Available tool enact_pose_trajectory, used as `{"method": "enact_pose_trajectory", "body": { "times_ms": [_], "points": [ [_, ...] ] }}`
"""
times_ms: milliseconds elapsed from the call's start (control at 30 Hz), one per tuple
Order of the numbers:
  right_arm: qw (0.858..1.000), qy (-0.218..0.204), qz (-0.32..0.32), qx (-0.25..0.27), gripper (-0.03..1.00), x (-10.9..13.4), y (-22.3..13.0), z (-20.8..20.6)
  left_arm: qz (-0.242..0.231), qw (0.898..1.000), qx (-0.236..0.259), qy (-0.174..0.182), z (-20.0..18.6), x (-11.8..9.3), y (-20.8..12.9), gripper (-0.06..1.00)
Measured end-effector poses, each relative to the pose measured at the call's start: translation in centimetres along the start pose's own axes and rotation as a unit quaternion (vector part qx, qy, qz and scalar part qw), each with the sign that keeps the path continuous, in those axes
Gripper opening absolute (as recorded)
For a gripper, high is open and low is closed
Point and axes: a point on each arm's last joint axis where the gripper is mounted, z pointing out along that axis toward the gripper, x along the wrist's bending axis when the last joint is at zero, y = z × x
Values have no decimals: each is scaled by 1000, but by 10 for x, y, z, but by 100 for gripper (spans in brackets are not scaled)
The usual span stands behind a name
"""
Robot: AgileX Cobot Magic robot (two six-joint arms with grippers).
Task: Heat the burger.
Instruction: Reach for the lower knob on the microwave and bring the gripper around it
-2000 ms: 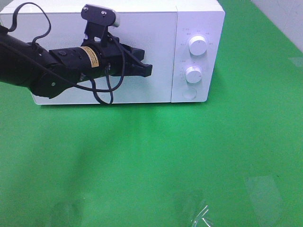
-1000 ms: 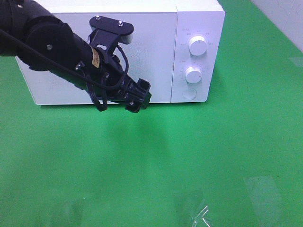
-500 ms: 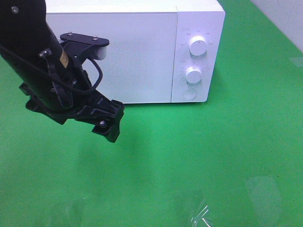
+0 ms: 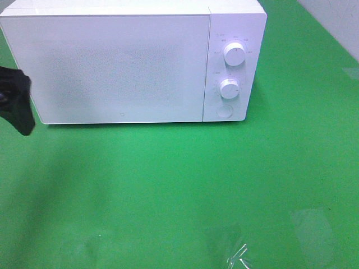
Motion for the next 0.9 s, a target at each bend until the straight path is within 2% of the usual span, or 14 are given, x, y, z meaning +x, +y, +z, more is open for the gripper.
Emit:
{"method": "enact_pose_trajectory", "body": {
  "times_ms": [100, 167, 233, 333, 400, 600, 633, 800, 867, 900],
  "points": [
    [1000, 0, 0, 0, 71, 0, 0, 0, -18, 1000, -14, -6, -14, 12, -5, 97],
    [1000, 0, 0, 0, 71, 0, 0, 0, -40, 998, -50, -11, -38, 27, -18, 97],
    [1000, 0, 0, 0, 71, 0, 0, 0, -45, 997, -57, -9, -42, 32, -28, 97],
    [1000, 0, 0, 0, 71, 0, 0, 0, -49, 997, -58, -8, -43, 34, -36, 97],
    [1000, 0, 0, 0, 71, 0, 0, 0, -50, 997, -51, -6, -38, 37, -66, 97],
    [1000, 0, 0, 0, 71, 0, 0, 0, -52, 998, -48, -7, -28, 39, -105, 97],
    [1000, 0, 0, 0, 71, 0, 0, 0, -46, 997, -55, -7, -26, 39, -121, 97],
    [1000, 0, 0, 0, 71, 0, 0, 0, -30, 997, -73, -8, -25, 40, -142, 97],
    [1000, 0, 0, 0, 71, 0, 0, 0, -10, 994, -109, -11, -25, 40, -169, 97],
    [1000, 0, 0, 0, 71, 0, 0, 0, -10, 994, -109, -11, -25, 40, -169, 97]
  ]
}}
